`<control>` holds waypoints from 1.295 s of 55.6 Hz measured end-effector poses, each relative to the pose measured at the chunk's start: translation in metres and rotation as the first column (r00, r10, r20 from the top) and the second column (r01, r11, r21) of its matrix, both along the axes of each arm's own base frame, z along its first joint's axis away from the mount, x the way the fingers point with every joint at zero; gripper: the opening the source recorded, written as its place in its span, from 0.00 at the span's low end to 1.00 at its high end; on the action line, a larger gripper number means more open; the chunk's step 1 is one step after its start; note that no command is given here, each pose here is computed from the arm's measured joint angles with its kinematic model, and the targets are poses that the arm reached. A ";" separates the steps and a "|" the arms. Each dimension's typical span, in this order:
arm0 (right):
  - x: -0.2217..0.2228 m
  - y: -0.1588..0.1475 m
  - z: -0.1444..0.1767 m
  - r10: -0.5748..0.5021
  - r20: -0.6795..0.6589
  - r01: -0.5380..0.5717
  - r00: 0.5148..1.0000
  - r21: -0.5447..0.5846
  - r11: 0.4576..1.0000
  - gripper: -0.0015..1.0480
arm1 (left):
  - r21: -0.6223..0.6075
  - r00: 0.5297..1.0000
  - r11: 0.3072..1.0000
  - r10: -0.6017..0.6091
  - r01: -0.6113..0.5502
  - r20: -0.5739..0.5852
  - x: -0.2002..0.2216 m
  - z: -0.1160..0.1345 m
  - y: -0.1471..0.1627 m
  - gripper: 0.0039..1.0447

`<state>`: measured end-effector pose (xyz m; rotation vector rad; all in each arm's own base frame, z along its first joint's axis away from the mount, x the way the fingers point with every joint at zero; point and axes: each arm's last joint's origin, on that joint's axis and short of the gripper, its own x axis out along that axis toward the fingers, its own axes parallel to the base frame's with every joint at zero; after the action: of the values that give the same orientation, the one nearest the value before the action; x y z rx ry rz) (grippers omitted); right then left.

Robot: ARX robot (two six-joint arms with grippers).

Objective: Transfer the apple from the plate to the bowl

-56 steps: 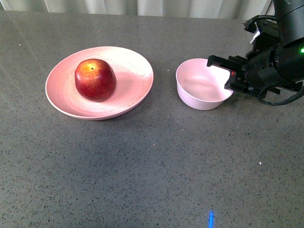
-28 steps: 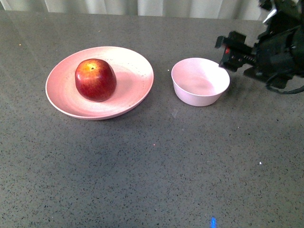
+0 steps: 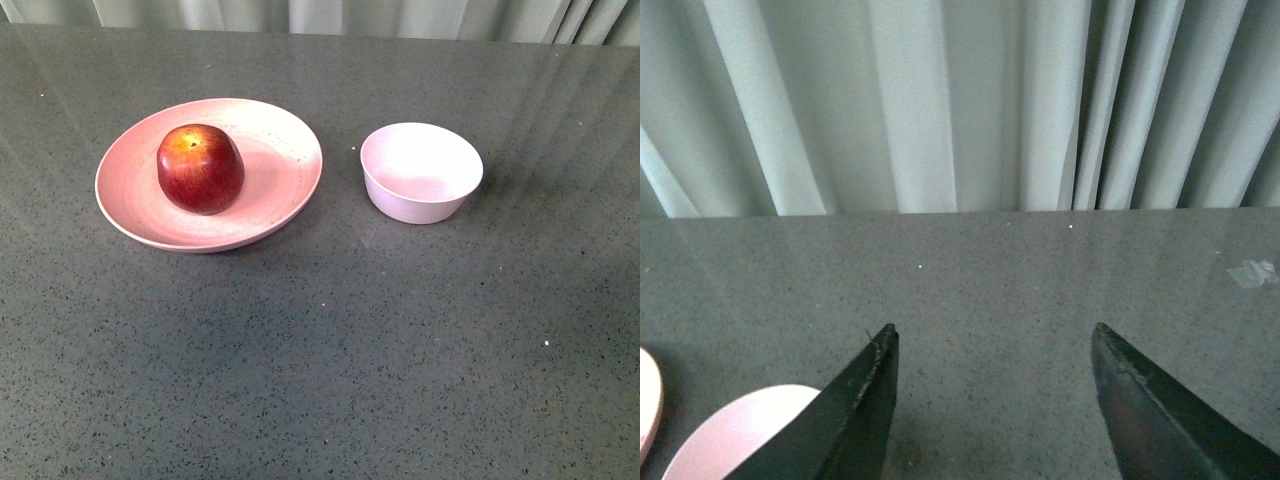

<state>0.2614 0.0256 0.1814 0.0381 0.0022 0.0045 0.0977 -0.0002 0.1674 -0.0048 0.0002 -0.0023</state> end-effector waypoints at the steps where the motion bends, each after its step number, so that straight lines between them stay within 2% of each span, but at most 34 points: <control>1: -0.002 -0.001 -0.001 0.000 -0.001 0.000 1.000 -0.004 1.000 0.48 | 0.000 1.000 1.000 0.000 0.000 0.000 0.000 0.000 0.000 0.92; 18: -0.046 -0.012 -0.009 0.001 -0.008 -0.001 1.000 -0.030 1.000 0.02 | 0.000 1.000 1.000 0.000 0.000 0.000 0.000 0.000 0.000 0.92; 27: -0.071 -0.024 -0.022 -0.002 -0.023 0.001 1.000 -0.034 0.999 0.02 | 0.000 1.000 1.000 0.000 0.000 0.000 0.000 0.000 0.000 0.92; 72: -0.128 -0.025 -0.010 -0.001 0.016 0.002 1.000 -0.034 0.999 0.02 | 0.000 1.000 1.000 0.000 0.000 0.000 0.000 0.000 0.000 0.92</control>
<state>0.1330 0.0004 0.1716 0.0040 -0.0135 0.0031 0.0978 -0.0002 0.1673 -0.0048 0.0006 -0.0023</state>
